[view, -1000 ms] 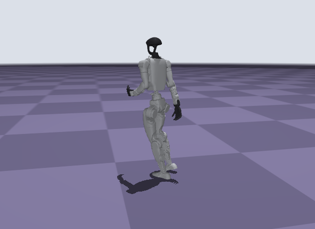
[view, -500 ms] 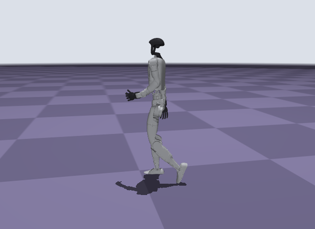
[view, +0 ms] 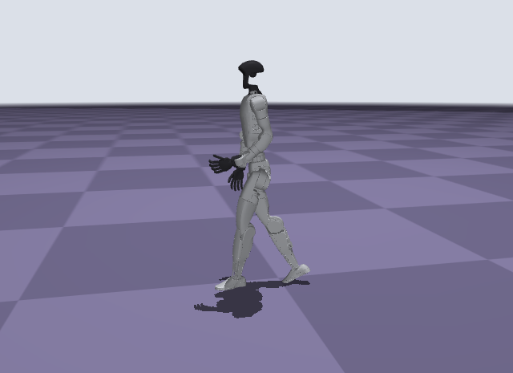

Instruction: Walk run

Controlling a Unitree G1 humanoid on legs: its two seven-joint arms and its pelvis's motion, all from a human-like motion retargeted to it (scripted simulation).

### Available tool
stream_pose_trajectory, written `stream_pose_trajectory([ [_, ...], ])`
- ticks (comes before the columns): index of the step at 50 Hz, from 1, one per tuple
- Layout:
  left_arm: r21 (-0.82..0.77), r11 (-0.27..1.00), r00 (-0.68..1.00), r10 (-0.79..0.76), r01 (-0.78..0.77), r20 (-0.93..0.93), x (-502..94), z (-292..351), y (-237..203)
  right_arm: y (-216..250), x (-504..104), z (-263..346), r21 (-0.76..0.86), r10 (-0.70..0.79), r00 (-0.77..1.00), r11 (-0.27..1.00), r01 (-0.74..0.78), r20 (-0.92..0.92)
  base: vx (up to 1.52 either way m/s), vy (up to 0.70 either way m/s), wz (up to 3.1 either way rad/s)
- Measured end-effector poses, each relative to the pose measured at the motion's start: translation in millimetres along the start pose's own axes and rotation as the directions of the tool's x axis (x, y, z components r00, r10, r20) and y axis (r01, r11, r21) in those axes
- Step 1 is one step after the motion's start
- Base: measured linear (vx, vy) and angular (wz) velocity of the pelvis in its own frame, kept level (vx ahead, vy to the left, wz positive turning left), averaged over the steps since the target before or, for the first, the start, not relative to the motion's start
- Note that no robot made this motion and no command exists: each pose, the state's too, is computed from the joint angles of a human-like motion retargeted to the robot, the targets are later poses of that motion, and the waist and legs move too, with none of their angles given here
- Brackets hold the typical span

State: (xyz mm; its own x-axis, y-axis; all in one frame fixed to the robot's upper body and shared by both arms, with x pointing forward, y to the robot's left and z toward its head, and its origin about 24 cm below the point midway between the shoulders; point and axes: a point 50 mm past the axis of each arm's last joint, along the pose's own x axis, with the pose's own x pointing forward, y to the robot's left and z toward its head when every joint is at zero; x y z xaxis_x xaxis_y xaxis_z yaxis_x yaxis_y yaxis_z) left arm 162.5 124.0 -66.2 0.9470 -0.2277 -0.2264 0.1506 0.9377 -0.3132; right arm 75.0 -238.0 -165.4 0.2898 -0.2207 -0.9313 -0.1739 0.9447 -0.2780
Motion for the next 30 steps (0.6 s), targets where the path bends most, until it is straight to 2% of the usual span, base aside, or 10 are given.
stream_pose_trajectory([
  [5,0.007,1.000,1.000,0.014,-0.014,0.008,4,6,4,35,-22,-83,0.015,0.062,0.962,0.998,-0.060,-0.268,0.97,0.11,1.12],
  [10,0.062,0.997,0.996,-0.056,0.051,0.076,27,28,2,61,-49,-135,0.080,0.190,0.877,0.982,-0.172,-0.442,0.74,0.04,1.53],
  [15,0.095,0.990,0.981,-0.121,0.107,0.152,40,46,-10,84,-72,-165,0.160,0.297,0.818,0.955,-0.251,-0.492,0.74,-0.01,1.88],
  [21,0.097,0.983,0.967,-0.169,0.153,0.189,44,56,-16,91,-80,-174,0.186,0.369,0.771,0.929,-0.319,-0.519,0.67,-0.15,1.62],
  [25,0.113,0.983,0.970,-0.162,0.143,0.181,42,54,-10,81,-70,-163,0.171,0.345,0.796,0.939,-0.300,-0.498,0.80,-0.27,0.77],
  [30,0.077,0.991,0.987,-0.115,0.107,0.115,31,36,-5,56,-51,-141,0.186,0.236,0.849,0.969,-0.165,-0.473,0.86,-0.22,0.93],
])
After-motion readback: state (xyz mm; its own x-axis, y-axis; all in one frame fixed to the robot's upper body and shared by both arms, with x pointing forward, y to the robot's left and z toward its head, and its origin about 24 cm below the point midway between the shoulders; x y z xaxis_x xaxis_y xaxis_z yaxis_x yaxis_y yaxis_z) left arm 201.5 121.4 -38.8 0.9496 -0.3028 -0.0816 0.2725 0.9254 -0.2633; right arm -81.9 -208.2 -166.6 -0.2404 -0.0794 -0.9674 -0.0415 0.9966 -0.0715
